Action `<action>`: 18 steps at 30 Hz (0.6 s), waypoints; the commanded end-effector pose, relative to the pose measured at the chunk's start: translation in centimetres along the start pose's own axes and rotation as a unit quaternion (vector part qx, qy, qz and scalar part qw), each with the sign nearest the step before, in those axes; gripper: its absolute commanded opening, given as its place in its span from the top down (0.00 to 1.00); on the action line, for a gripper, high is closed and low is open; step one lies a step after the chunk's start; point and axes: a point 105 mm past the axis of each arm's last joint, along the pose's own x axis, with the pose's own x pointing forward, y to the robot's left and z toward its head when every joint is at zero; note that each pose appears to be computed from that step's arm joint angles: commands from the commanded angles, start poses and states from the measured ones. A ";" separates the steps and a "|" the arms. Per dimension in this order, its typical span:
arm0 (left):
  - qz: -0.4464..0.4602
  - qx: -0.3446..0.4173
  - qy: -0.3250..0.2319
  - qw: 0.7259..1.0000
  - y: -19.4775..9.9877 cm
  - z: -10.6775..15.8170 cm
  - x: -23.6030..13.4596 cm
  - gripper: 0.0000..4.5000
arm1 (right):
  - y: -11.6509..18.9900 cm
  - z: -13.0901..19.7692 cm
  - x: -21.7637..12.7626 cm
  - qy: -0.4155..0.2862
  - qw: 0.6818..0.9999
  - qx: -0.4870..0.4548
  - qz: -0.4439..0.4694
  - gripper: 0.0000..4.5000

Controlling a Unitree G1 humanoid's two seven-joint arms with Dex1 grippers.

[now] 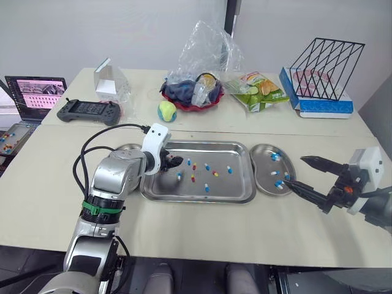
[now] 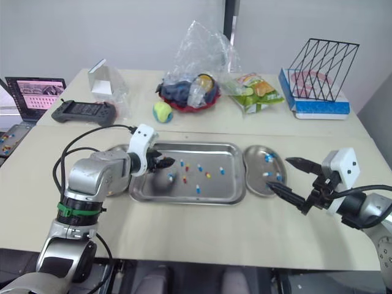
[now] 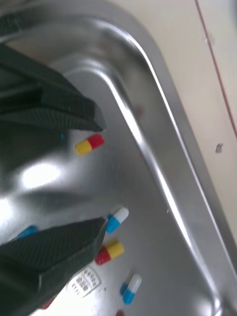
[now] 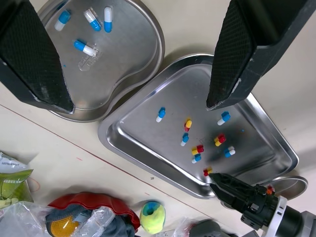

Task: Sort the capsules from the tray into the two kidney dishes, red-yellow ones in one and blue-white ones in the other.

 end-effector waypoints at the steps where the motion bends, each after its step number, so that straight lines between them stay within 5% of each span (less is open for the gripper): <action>1: 0.008 0.023 -0.025 0.999 -0.2 0.9 -0.3 0.41 | 0.2 0.9 0.1 -0.009 1.000 -0.019 0.010 0.00; 18: 0.022 0.038 0.002 0.999 -0.4 -1.3 1.8 0.41 | 0.4 0.7 0.5 -0.003 1.000 -0.014 0.006 0.00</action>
